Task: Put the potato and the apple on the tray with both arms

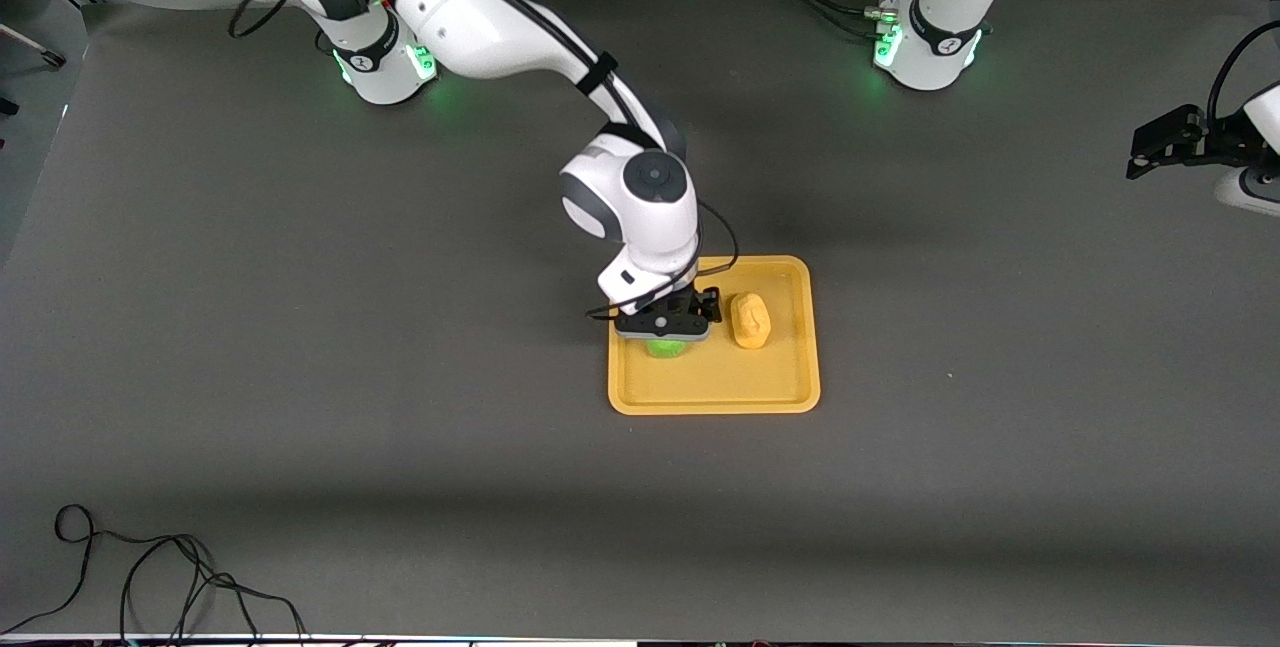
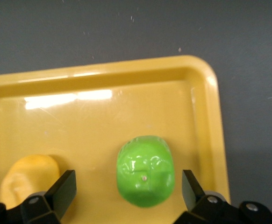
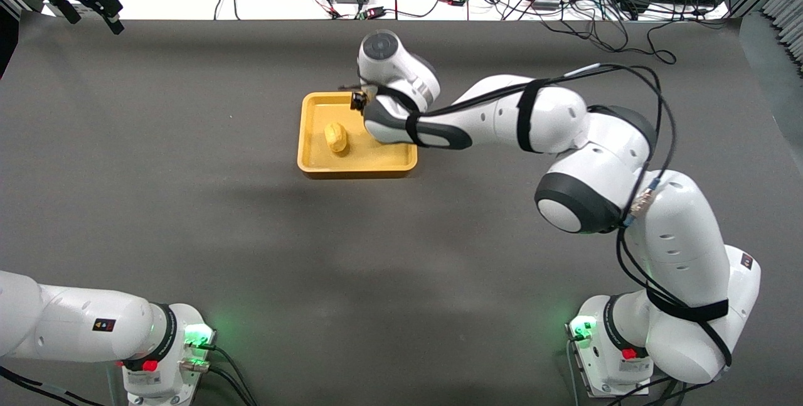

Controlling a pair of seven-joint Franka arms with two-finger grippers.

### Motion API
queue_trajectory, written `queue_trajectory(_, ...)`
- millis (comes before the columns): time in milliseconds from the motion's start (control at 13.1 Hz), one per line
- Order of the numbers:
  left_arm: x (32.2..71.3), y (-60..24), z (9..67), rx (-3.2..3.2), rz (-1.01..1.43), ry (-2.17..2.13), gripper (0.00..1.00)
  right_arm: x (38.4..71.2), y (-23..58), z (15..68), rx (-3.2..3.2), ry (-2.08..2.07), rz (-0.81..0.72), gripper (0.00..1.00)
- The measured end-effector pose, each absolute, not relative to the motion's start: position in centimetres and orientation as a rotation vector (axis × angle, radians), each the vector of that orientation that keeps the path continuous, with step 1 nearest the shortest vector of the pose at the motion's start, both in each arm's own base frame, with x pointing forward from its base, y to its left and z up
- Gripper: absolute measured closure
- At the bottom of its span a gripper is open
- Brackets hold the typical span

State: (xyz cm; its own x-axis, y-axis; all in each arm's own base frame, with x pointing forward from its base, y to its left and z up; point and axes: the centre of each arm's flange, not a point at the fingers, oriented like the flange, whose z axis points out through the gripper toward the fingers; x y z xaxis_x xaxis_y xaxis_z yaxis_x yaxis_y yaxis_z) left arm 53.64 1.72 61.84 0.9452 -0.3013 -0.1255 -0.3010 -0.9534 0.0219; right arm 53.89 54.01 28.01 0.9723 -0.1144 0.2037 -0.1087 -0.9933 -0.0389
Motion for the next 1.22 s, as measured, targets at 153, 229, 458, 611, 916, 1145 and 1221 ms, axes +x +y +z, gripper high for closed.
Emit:
queue_trajectory(153,53.5,1.7,61.8,3.093,-0.216,-0.478,0.0,53.9,53.3,36.2,-3.105,0.214,-0.318,0.0)
queue_trajectory(229,53.5,1.7,61.8,3.092,-0.218,-0.478,0.0,53.6,52.4,40.7,-3.11,0.238,-0.316,0.0)
queue_trajectory(458,53.5,1.7,61.8,3.091,-0.218,-0.478,0.0,53.1,47.2,50.9,-3.149,0.264,-0.285,0.0)
queue_trajectory(611,53.5,1.7,61.8,3.091,-0.219,-0.478,0.0,54.4,41.3,55.9,-3.18,0.194,-0.258,0.0)
queue_trajectory(916,53.5,1.8,61.8,3.091,-0.218,-0.476,0.0,56.8,24.9,60.7,-3.205,0.126,-0.158,0.0)
queue_trajectory(1145,53.6,1.7,62.1,3.08,-0.201,-0.475,0.0,56.6,14.3,61.1,-3.209,0.141,-0.095,0.0)
queue_trajectory(1221,53.6,1.7,62.2,3.08,-0.199,-0.473,0.0,56.7,10.8,61.0,-3.191,0.137,-0.066,0.0)
